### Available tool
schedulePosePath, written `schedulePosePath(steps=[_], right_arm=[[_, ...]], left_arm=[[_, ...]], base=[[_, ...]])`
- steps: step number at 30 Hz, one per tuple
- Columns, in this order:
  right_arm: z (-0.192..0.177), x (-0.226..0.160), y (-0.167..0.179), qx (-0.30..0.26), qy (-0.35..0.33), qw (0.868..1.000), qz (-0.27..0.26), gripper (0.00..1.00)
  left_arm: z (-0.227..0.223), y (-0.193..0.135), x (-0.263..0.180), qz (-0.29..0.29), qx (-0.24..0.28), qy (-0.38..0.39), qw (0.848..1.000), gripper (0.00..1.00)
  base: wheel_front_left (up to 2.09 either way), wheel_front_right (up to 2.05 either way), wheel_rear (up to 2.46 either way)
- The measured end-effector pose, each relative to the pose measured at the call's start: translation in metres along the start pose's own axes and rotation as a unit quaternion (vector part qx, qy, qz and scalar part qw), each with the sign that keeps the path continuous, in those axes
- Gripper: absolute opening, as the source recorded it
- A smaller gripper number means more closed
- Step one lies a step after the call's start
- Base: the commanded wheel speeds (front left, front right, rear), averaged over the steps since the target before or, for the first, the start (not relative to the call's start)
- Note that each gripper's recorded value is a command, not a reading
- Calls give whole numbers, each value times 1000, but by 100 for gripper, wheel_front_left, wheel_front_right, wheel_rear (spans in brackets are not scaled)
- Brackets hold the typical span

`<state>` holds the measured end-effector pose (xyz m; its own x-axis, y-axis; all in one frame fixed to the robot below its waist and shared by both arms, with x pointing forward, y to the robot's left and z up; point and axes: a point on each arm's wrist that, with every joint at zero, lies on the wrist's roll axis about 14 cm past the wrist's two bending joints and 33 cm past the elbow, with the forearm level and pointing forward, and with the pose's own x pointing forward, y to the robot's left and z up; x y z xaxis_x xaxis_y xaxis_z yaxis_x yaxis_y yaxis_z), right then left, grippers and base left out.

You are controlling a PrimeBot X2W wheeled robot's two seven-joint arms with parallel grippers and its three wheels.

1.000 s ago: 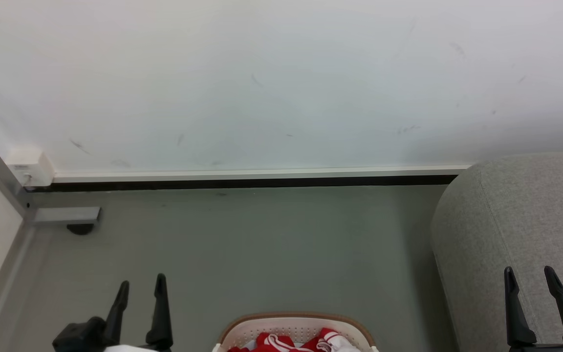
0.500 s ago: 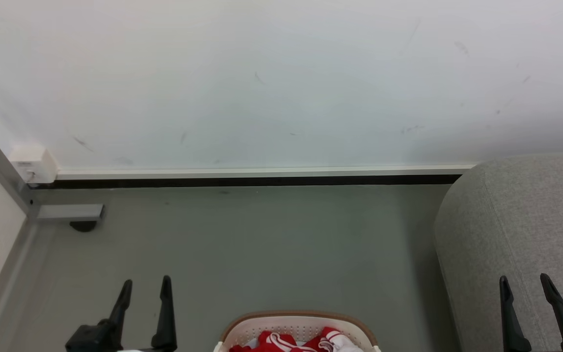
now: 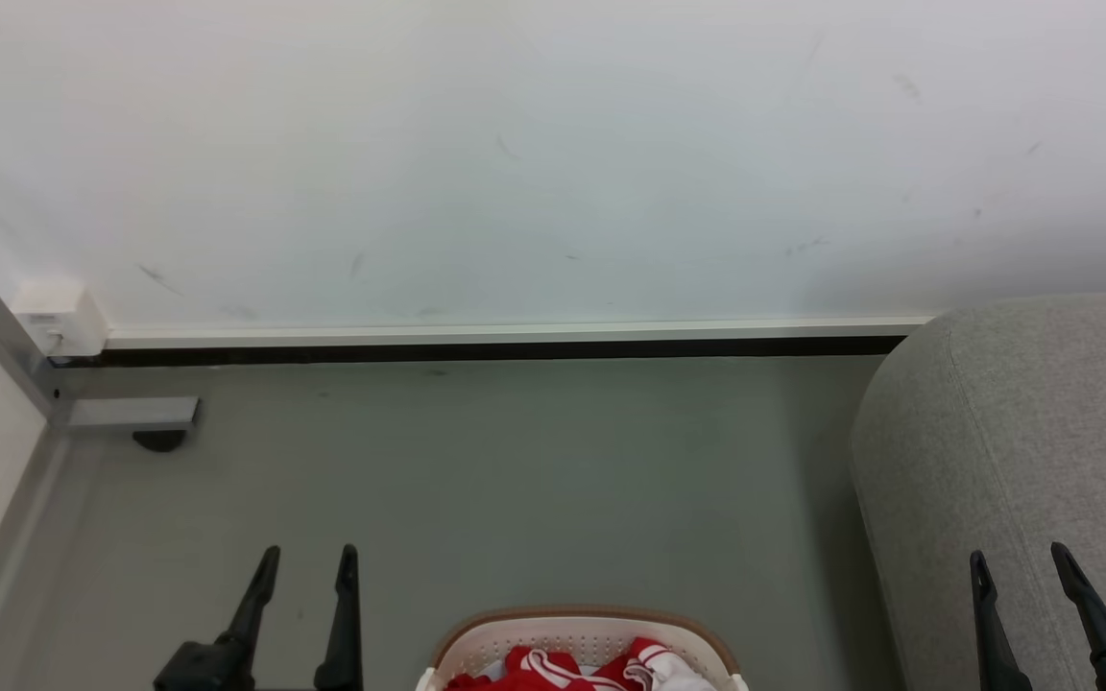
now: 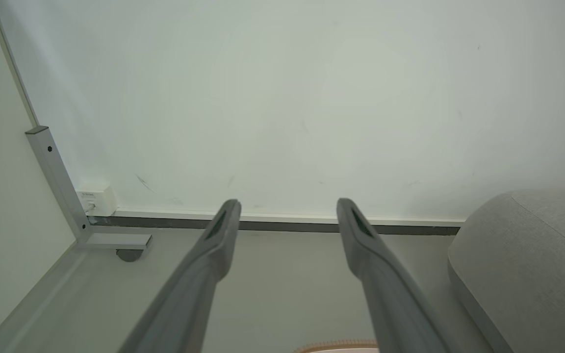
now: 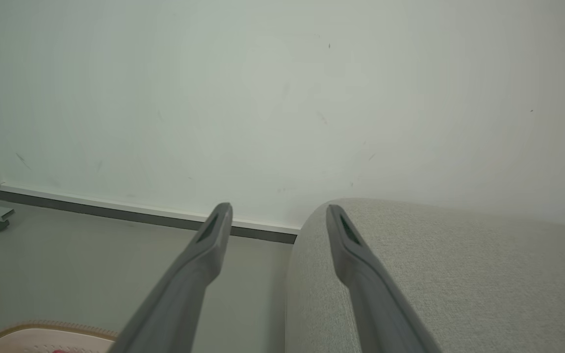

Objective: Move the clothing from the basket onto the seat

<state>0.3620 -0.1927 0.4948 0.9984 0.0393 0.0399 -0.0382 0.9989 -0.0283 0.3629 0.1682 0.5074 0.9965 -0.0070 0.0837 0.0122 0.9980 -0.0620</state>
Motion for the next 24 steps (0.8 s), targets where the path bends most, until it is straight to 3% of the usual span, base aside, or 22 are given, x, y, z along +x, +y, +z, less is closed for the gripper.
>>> schedulePosePath(steps=[13, 24], right_arm=[[-2, 0, -6, 8, 2, 1000, -12, 100], [-4, 31, -10, 24, -3, 1000, -18, 100]], left_arm=[[-8, -9, 6, -16, 0, 11, 1000, 100], [-60, -60, 34, -120, -2, 83, 989, 100]], base=[[0, 0, 0], [0, 0, 0]])
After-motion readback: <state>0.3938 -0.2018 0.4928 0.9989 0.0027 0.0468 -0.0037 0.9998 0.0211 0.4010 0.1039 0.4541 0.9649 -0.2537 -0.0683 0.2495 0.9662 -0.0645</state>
